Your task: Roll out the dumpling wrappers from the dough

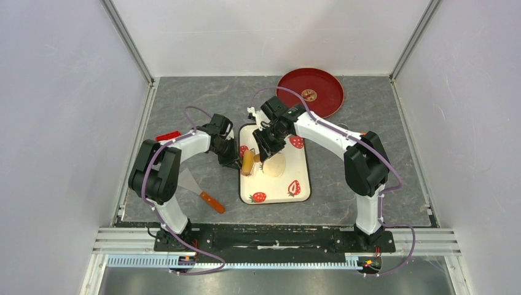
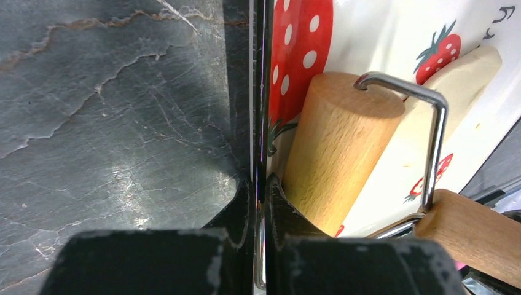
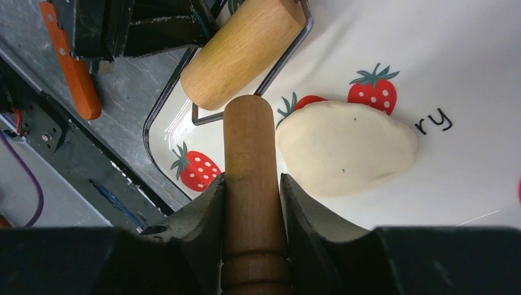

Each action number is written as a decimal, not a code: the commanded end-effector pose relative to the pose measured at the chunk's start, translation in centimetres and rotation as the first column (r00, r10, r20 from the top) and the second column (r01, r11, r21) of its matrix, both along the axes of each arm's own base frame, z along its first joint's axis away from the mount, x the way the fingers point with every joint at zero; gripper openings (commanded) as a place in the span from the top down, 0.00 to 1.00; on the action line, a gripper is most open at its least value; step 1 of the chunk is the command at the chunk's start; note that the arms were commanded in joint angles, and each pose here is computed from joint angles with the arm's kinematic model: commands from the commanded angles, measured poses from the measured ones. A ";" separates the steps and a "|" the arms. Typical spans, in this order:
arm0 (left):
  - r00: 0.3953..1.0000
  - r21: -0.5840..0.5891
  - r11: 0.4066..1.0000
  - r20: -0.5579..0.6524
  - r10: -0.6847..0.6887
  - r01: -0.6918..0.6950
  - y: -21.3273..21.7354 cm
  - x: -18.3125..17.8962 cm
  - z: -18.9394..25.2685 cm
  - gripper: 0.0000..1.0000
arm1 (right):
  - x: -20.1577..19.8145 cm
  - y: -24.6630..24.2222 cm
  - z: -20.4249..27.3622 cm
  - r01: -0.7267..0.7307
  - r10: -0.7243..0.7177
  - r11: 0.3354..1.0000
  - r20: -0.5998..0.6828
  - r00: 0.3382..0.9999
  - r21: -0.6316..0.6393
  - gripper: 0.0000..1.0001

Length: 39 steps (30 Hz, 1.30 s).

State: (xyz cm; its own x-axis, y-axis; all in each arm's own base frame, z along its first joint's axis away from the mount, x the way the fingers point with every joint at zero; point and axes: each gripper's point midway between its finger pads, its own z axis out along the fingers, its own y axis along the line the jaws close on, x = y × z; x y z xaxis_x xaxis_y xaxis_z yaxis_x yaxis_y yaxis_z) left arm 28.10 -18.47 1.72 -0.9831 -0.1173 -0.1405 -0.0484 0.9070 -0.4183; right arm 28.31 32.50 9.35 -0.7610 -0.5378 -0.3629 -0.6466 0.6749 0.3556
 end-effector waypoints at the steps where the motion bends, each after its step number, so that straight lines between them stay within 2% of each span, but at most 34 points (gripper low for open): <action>1: 0.999 0.053 0.998 0.011 -0.045 0.045 -0.1 -0.5 -1.7 0.98 | 2.8 -2.7 -0.1 0.085 -0.058 0.982 0.155 0.986 -0.170 1.00; 9: 0.999 0.054 0.998 0.013 -0.046 0.045 -0.1 -0.4 -1.6 0.98 | 4.5 -4.9 3.7 0.172 -0.136 0.977 0.252 0.958 -0.127 1.00; 14: 0.999 0.052 0.997 0.011 -0.049 0.048 -0.2 -0.5 -1.5 0.98 | 6.0 -6.8 6.4 0.243 -0.227 0.970 0.313 0.922 -0.014 1.00; 20: 0.999 0.050 0.997 0.010 -0.051 0.050 -0.3 -0.4 -1.6 0.98 | 7.3 -11.5 8.2 0.385 -0.395 0.917 0.344 0.852 0.101 1.00; 31: 0.997 0.064 0.995 0.017 -0.073 0.072 -0.1 -0.2 -1.3 0.98 | 5.9 -21.1 5.7 0.604 -0.607 0.787 0.328 0.724 0.123 1.00; 34: 0.995 0.090 0.991 0.018 -0.096 0.094 0.3 -0.2 -1.3 0.98 | 5.2 -22.5 4.5 0.636 -0.636 0.763 0.308 0.707 0.114 1.00; 39: 0.990 0.140 0.980 0.005 -0.141 0.139 1.1 -0.1 -1.5 0.98 | 3.2 -23.7 1.4 0.652 -0.635 0.757 0.286 0.718 0.045 1.00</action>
